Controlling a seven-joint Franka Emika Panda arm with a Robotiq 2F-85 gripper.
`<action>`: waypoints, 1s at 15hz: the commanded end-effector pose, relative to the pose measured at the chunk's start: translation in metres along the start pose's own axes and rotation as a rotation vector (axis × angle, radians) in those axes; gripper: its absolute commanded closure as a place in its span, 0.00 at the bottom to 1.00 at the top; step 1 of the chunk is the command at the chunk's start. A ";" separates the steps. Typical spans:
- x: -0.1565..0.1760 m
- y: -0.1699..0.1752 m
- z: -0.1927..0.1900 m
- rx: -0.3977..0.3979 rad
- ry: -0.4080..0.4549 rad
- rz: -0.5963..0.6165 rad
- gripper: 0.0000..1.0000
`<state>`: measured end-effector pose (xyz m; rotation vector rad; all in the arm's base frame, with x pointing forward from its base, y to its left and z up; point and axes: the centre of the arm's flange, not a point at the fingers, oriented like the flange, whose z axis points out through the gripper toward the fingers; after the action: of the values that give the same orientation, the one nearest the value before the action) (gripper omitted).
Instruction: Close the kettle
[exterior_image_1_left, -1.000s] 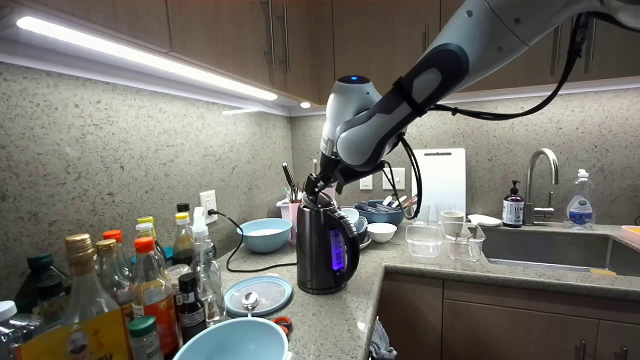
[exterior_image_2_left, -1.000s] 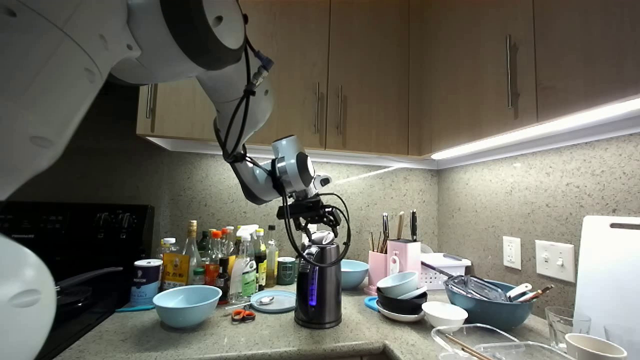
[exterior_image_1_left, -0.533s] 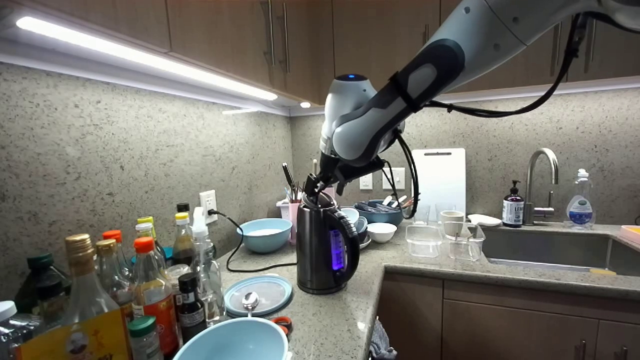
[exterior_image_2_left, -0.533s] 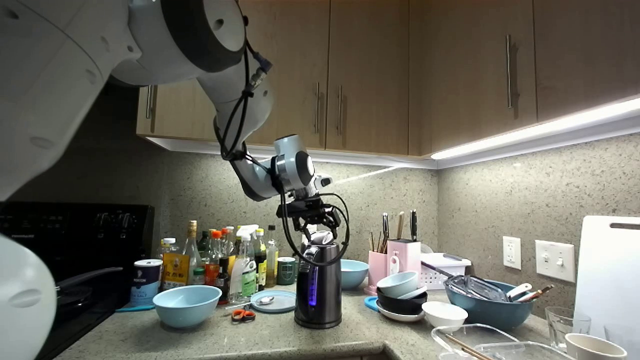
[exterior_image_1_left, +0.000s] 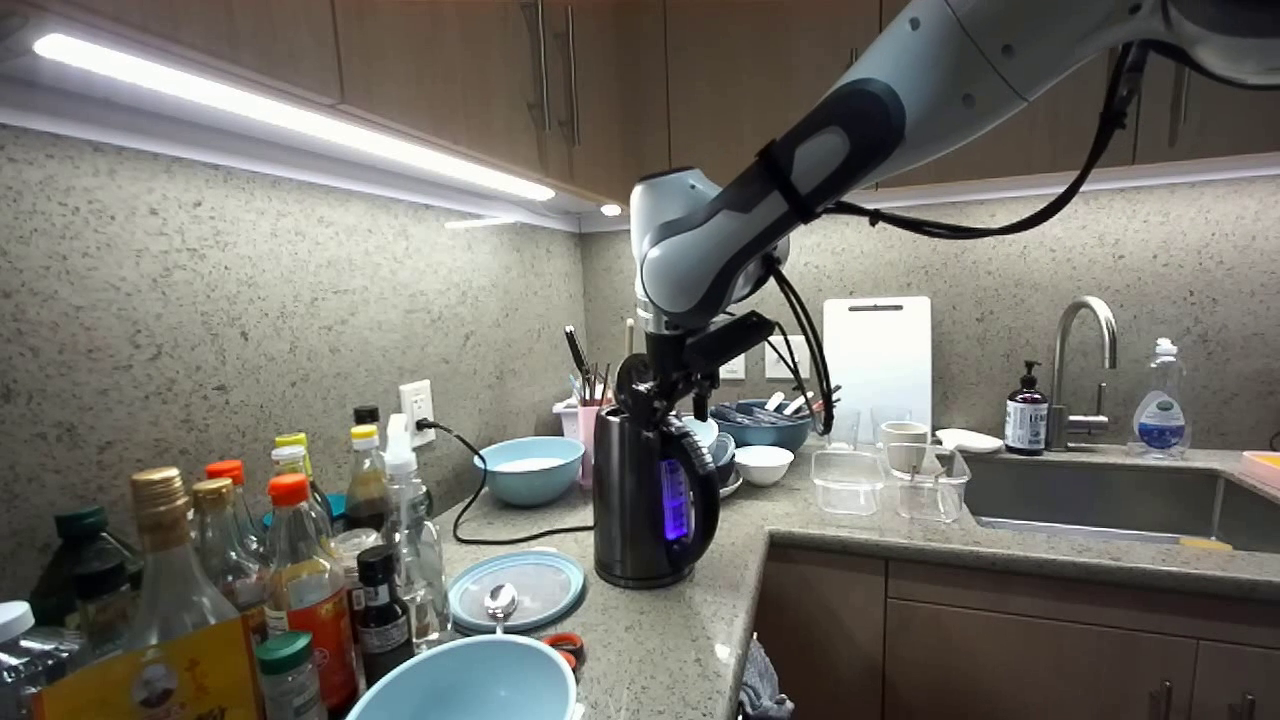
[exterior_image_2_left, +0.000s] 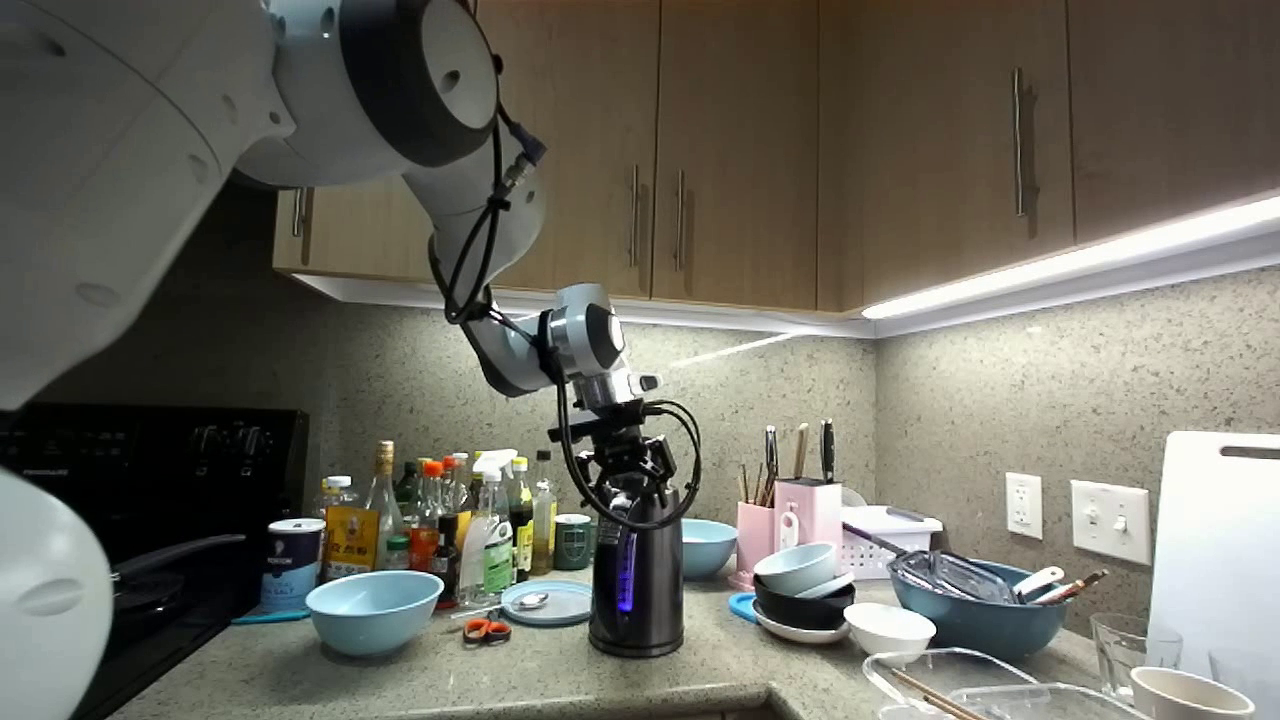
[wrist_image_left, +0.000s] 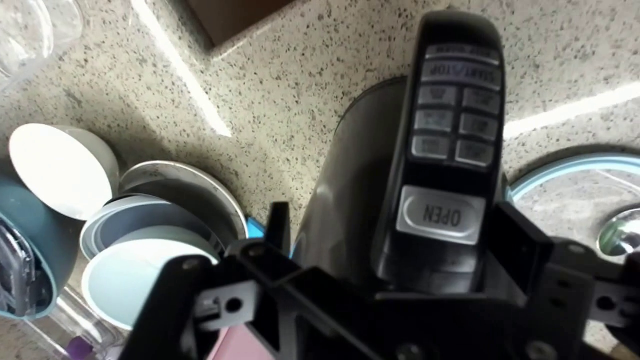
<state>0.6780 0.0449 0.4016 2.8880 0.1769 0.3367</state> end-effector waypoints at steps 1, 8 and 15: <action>0.009 0.000 -0.005 0.008 0.055 -0.057 0.00; 0.019 -0.007 -0.093 -0.029 0.314 -0.053 0.00; 0.011 -0.008 -0.133 0.100 0.296 0.058 0.00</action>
<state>0.6741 0.0745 0.5294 2.8295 0.2159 0.8552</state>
